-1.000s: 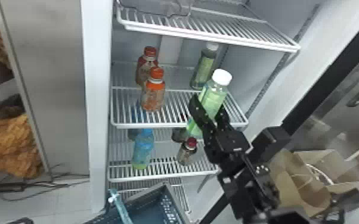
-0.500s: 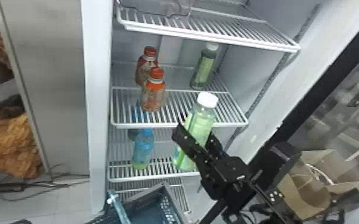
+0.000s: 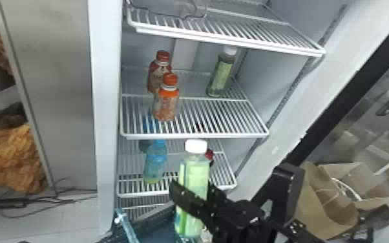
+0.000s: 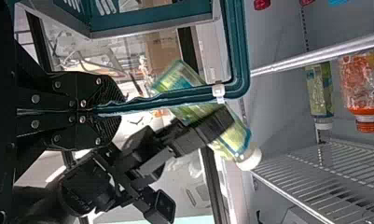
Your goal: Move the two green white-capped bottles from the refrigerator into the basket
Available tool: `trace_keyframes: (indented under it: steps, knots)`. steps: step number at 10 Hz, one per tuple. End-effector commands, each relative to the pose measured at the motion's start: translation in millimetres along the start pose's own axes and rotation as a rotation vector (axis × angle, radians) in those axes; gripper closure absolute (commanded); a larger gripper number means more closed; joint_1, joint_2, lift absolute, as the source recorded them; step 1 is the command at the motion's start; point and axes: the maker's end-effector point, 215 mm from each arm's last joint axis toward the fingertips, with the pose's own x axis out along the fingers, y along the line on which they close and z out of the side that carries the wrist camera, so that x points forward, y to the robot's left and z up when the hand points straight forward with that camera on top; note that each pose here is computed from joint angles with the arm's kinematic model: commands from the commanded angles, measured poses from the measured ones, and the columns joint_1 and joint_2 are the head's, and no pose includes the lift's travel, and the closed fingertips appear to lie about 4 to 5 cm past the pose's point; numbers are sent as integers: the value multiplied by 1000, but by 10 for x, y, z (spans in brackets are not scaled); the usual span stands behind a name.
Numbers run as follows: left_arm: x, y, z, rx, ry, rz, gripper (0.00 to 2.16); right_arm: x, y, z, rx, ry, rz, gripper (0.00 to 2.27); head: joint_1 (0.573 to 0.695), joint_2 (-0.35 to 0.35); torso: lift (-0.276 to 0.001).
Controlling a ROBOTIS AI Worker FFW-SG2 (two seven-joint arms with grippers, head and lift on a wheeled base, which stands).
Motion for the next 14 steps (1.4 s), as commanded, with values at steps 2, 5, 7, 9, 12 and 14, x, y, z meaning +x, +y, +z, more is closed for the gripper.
trace_keyframes:
  steps: [2,5,7,9,12,14]
  knots:
    - [-1,2,-4,-1,0,1,1204,-161,13,-392,0,181,-25,814,695,-350,-4]
    - [-1,3,-12,-4,-1,0,1204,-180,14,-706,37,294,-18,814,695,-350,-4]
    - [-1,3,-12,-4,-1,0,1204,-68,46,-909,81,344,18,814,695,-350,-4]
    - [-6,5,-4,-3,-2,1,1204,29,188,-1039,107,371,73,814,695,-350,-4]
    - [10,-13,-9,0,1,-3,1204,175,482,-1109,151,361,173,815,695,-313,-4]
    - [11,-7,-1,0,1,-2,1204,177,537,-1140,161,365,192,814,695,-276,-4]
